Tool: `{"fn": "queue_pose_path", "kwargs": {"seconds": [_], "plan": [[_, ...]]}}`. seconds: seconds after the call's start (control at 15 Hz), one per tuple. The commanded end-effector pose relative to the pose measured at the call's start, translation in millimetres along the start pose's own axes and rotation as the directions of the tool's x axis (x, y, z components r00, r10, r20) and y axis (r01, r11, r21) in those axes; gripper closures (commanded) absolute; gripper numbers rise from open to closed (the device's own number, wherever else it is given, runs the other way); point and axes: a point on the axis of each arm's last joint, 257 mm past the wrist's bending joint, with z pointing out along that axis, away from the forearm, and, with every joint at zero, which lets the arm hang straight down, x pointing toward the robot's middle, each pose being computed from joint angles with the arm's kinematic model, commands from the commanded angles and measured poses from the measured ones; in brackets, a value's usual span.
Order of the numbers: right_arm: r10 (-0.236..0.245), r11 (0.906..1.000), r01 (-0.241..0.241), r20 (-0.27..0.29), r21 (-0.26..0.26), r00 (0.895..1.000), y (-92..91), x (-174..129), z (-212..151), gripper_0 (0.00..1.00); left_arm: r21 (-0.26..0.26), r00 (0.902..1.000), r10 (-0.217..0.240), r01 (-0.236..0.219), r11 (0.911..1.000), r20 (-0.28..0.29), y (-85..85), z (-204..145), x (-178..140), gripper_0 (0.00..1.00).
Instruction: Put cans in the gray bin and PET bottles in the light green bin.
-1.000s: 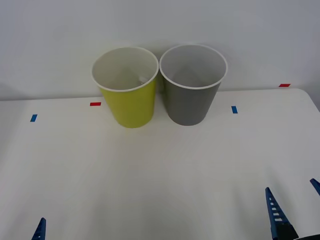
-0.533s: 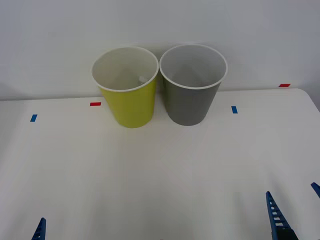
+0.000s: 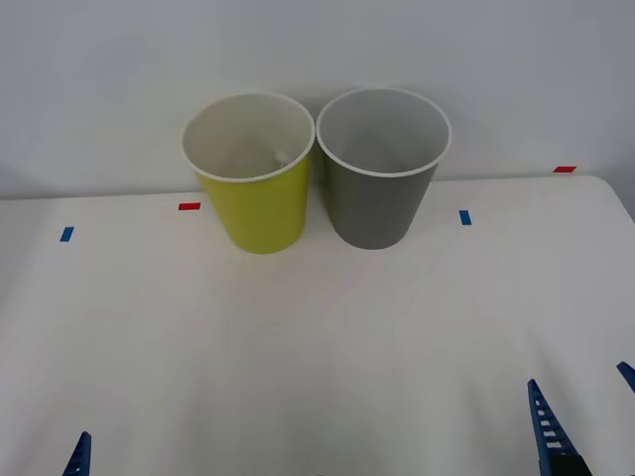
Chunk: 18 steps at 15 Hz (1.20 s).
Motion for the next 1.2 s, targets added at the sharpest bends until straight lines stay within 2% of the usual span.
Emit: {"fn": "queue_pose_path", "kwargs": {"seconds": [0.07, 1.2], "plan": [[0.0, 1.0, 0.0, 0.0, 0.0, 1.0, -0.1, 0.1, 0.0, 0.05, 0.0, 1.0, 0.0, 0.0, 1.0, 0.0, 0.0, 0.0, 0.0, 0.0], [0.0, 1.0, 0.0, 0.0, 0.0, 1.0, -0.1, 0.1, 0.0, 0.05, 0.0, 1.0, 0.0, 0.0, 1.0, 0.0, 0.0, 0.0, 0.0, 0.0]]}}
